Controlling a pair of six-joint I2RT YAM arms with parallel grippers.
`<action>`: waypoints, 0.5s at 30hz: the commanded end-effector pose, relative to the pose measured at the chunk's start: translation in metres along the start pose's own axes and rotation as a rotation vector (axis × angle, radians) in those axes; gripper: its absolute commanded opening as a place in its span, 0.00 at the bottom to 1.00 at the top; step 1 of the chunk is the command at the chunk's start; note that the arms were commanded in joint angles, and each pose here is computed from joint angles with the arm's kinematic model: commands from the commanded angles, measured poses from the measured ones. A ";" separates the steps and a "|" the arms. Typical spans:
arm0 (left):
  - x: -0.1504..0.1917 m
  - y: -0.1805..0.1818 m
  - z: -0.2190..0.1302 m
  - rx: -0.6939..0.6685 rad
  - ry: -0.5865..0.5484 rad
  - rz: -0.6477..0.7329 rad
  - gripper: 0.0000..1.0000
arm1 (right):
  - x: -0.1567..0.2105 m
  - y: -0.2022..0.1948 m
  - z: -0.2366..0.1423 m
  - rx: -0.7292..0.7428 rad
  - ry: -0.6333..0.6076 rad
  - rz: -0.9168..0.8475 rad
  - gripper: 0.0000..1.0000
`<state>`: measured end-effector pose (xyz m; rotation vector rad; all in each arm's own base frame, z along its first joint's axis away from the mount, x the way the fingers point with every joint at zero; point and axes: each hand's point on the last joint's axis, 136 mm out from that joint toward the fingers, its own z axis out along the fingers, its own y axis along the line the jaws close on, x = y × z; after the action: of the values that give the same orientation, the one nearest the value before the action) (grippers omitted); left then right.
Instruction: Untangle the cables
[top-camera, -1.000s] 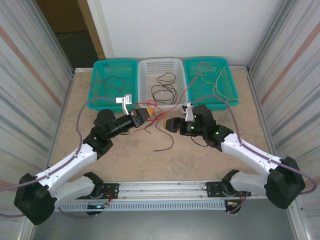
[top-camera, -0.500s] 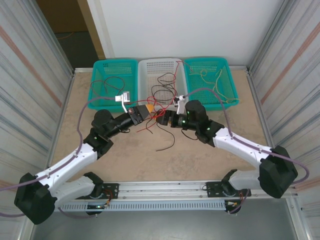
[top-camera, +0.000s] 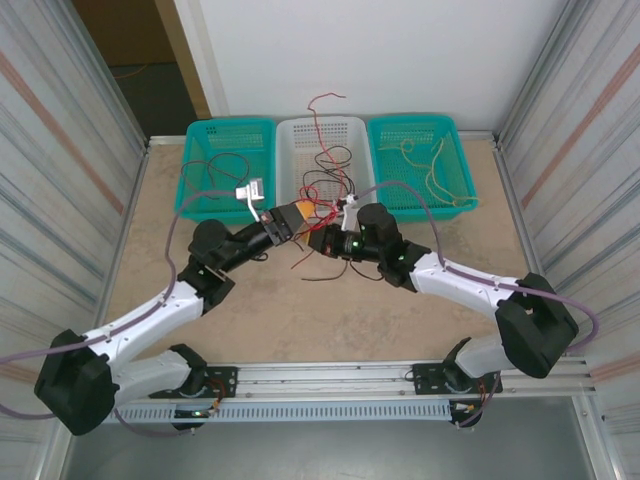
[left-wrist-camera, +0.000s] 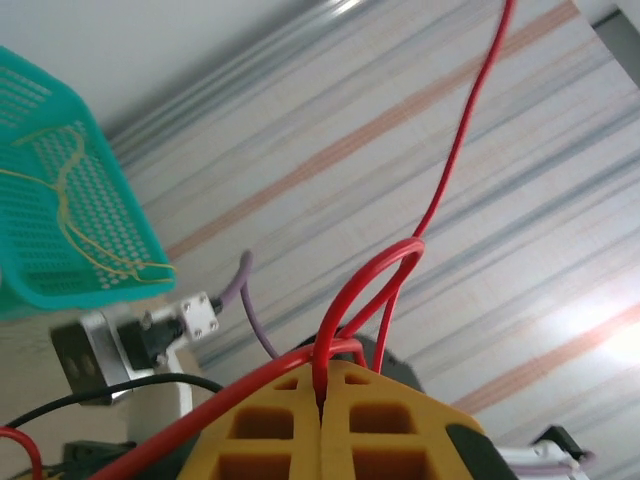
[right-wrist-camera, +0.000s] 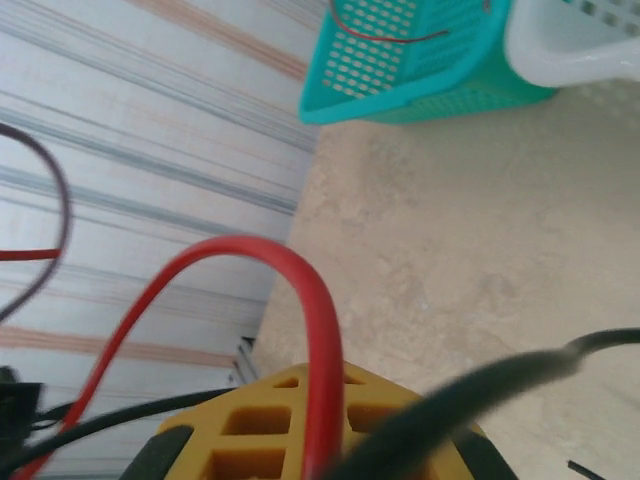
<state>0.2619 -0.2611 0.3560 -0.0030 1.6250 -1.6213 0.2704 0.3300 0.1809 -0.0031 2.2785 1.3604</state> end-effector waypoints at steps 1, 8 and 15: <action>-0.036 -0.028 -0.024 -0.084 -0.074 0.157 0.00 | 0.023 -0.085 -0.013 0.262 0.047 0.072 0.00; -0.063 -0.022 -0.062 -0.148 -0.126 0.137 0.00 | 0.064 -0.153 -0.038 0.448 0.163 0.178 0.00; -0.074 -0.028 -0.082 -0.195 -0.123 0.200 0.00 | 0.070 -0.164 -0.057 0.548 0.184 0.156 0.00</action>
<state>0.2661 -0.1627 0.3844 -0.1241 1.6538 -1.3031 0.2319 0.2304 0.0395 0.2720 2.7566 0.8891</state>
